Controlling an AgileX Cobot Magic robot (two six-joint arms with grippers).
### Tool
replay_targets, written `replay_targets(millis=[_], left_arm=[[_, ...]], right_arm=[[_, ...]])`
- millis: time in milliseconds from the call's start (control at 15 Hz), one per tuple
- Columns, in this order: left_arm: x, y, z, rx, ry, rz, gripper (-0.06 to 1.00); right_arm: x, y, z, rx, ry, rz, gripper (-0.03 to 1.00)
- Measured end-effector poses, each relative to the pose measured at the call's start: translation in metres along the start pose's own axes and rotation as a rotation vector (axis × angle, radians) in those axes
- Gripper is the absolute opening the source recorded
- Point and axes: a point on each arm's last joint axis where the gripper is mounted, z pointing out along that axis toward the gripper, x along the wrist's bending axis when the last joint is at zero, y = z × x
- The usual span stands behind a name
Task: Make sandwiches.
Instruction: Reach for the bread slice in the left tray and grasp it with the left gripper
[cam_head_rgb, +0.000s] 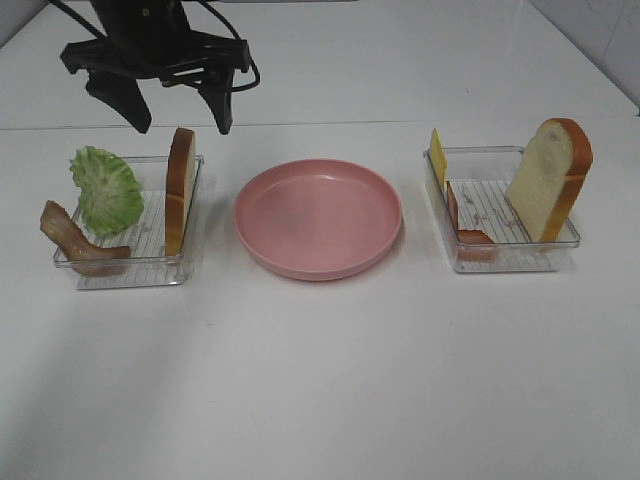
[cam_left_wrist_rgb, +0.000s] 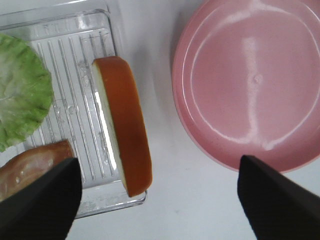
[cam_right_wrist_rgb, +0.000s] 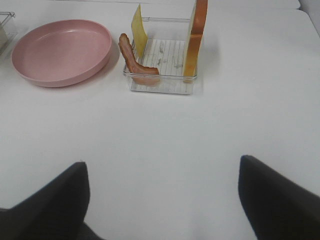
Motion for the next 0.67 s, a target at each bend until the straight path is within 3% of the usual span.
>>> replay_targets(millis=[400, 667], left_arm=[[0.006, 0.001, 0.036, 0.055, 0.076, -0.003, 0.80], [0.007, 0.004, 0.050, 0.045, 0.094, 0.005, 0.72]], right_arm=[[0.000, 0.000, 0.000, 0.000, 0.000, 0.000, 0.78], [0.000, 0.000, 0.000, 0.000, 0.001, 0.000, 0.78]])
